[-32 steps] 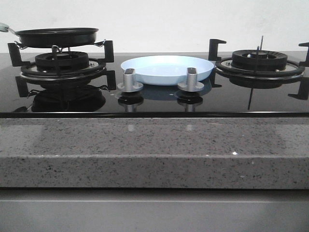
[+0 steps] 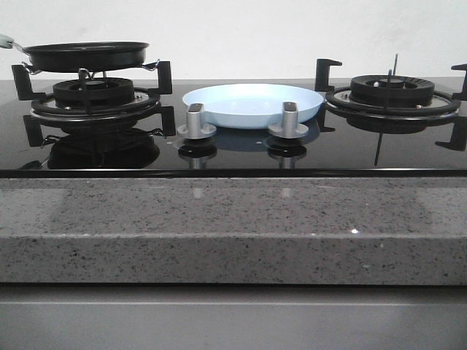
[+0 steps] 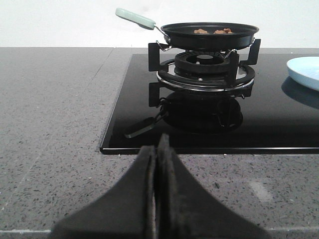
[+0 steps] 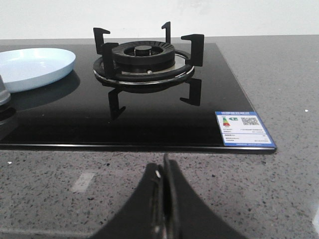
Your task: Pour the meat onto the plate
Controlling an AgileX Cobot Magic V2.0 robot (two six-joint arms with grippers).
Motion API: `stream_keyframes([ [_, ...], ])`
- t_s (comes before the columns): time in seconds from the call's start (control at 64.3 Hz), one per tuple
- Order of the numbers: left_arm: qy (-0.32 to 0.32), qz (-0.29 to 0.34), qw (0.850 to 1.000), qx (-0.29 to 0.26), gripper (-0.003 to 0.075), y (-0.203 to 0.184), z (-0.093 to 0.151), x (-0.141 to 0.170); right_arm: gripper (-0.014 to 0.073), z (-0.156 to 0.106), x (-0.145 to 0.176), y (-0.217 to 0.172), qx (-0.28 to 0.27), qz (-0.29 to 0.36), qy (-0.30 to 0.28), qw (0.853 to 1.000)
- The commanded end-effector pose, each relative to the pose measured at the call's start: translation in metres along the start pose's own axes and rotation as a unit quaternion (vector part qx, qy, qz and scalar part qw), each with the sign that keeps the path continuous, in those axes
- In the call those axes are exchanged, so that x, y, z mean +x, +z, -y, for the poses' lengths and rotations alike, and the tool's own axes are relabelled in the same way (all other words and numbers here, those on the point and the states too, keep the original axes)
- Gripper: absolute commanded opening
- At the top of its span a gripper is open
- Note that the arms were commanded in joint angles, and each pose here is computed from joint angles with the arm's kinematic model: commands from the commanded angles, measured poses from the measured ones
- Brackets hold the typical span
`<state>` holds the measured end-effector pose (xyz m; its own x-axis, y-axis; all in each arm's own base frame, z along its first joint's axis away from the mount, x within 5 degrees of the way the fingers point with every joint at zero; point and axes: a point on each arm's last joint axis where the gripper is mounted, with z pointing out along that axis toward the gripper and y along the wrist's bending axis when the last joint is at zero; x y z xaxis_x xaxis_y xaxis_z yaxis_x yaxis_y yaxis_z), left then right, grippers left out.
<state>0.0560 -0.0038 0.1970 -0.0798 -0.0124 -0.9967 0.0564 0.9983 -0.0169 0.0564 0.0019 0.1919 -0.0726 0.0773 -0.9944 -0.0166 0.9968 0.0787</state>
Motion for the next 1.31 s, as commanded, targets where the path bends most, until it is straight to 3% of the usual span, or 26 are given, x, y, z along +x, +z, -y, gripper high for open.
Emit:
stream_keyframes([
  [0.0,-0.009,0.048,0.999,-0.004,-0.002,-0.001,-0.001,-0.007,-0.006,0.001,-0.009,-0.002,0.005,0.049,-0.007,0.999],
  [1.041,-0.01,0.063,0.998,-0.005,-0.002,-0.002,-0.001,-0.009,-0.006,0.001,-0.01,-0.002,0.005,0.05,-0.007,0.999],
  [1.197,-0.017,0.106,0.994,-0.005,-0.002,-0.006,-0.001,-0.028,-0.006,0.0,-0.018,-0.004,0.004,0.066,-0.007,0.998],
  [1.29,-0.016,0.111,0.994,-0.001,-0.002,-0.012,0.0,-0.052,-0.006,-0.003,-0.041,-0.011,0.0,0.076,-0.008,0.997],
])
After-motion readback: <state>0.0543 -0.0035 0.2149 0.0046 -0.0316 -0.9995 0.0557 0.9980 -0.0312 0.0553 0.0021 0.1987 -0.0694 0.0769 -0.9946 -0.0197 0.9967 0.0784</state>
